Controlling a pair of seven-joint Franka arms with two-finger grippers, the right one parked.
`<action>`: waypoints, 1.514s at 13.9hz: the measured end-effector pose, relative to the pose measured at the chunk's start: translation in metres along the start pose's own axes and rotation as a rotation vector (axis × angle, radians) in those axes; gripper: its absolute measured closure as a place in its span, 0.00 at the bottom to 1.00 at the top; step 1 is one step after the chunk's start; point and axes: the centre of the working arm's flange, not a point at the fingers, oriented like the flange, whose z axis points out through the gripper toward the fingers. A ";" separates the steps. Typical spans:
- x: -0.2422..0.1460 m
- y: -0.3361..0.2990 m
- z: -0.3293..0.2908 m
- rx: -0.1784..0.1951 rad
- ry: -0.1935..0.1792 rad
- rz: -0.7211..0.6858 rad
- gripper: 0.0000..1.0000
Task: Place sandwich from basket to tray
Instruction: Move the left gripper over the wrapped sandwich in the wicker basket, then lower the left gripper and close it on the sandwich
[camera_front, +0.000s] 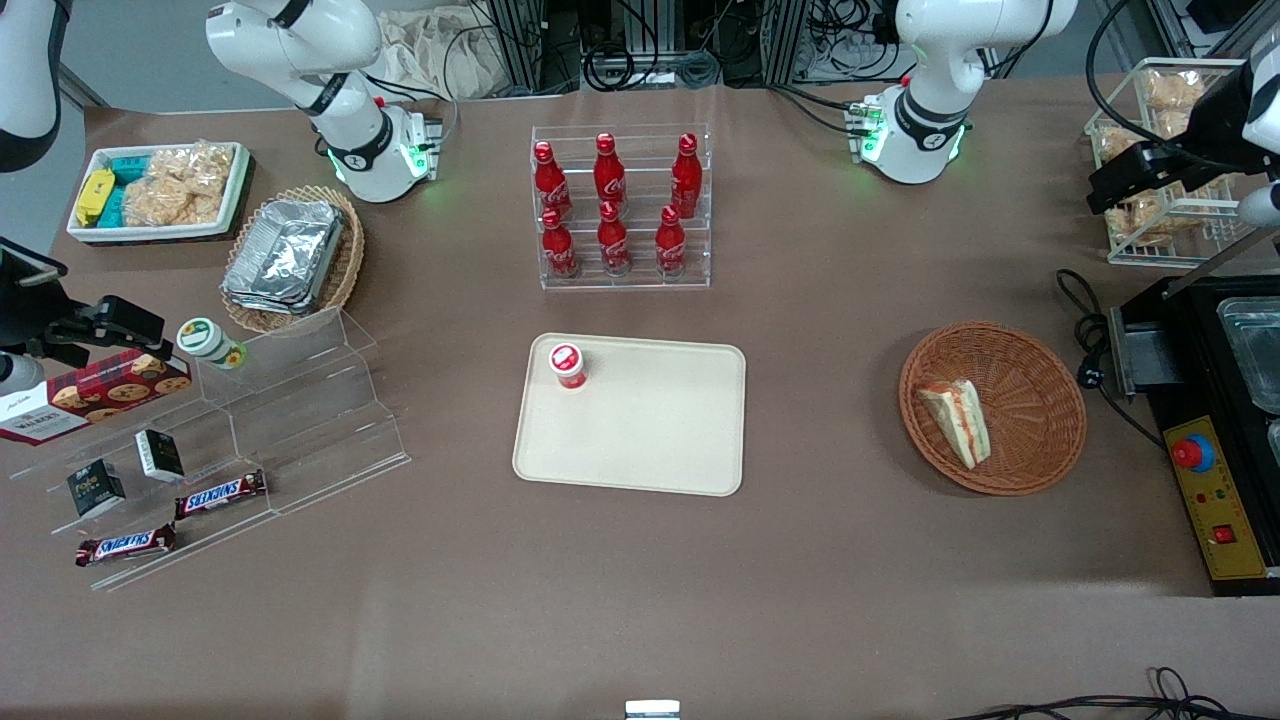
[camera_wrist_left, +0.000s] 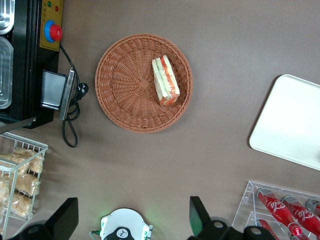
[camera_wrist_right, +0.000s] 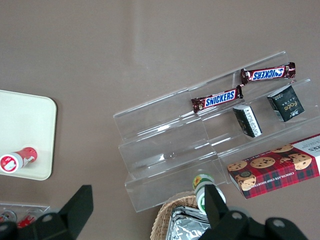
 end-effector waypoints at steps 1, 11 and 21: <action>0.000 -0.001 0.001 0.000 -0.001 0.002 0.00; 0.073 0.010 0.119 0.022 -0.054 -0.044 0.00; 0.103 0.031 0.330 0.020 0.014 -0.207 0.00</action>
